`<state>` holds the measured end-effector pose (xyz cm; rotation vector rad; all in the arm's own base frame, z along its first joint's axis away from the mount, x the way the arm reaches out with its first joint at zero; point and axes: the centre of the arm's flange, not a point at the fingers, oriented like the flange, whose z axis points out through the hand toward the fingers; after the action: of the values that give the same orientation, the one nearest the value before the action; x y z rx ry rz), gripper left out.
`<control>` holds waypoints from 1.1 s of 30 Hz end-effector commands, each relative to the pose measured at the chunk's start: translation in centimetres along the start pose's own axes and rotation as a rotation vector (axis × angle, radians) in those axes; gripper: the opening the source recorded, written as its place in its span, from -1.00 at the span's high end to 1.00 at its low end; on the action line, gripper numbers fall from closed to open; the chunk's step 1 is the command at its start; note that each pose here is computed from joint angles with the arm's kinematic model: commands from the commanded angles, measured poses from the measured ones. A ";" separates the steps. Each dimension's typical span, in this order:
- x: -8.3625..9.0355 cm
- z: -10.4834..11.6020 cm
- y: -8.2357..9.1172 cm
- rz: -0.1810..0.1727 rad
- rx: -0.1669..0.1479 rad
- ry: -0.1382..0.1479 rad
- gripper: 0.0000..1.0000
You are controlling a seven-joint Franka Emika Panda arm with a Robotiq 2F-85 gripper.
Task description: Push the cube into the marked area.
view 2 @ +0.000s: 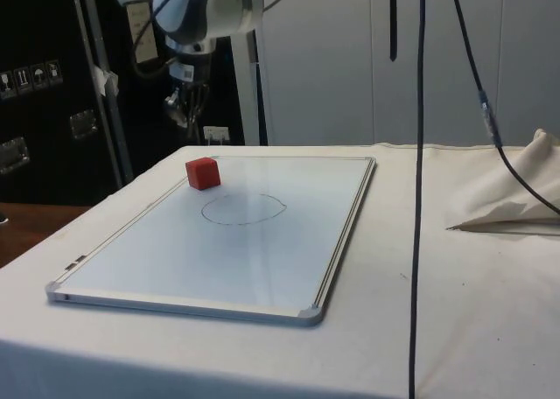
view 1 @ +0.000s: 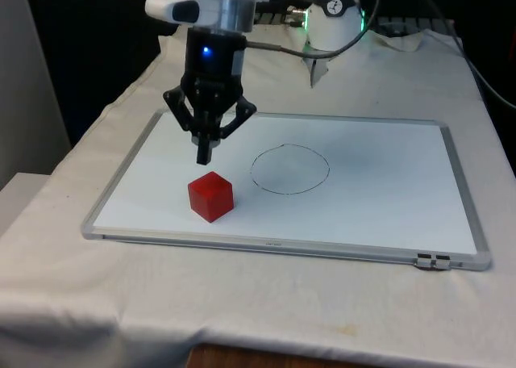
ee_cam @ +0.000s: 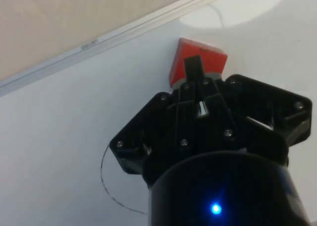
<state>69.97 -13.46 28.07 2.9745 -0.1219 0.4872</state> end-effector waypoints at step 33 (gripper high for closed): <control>-1.5 5.0 0.3 0.202 -0.073 0.031 0.99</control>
<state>69.99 -14.09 22.67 2.8990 -0.4226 0.5334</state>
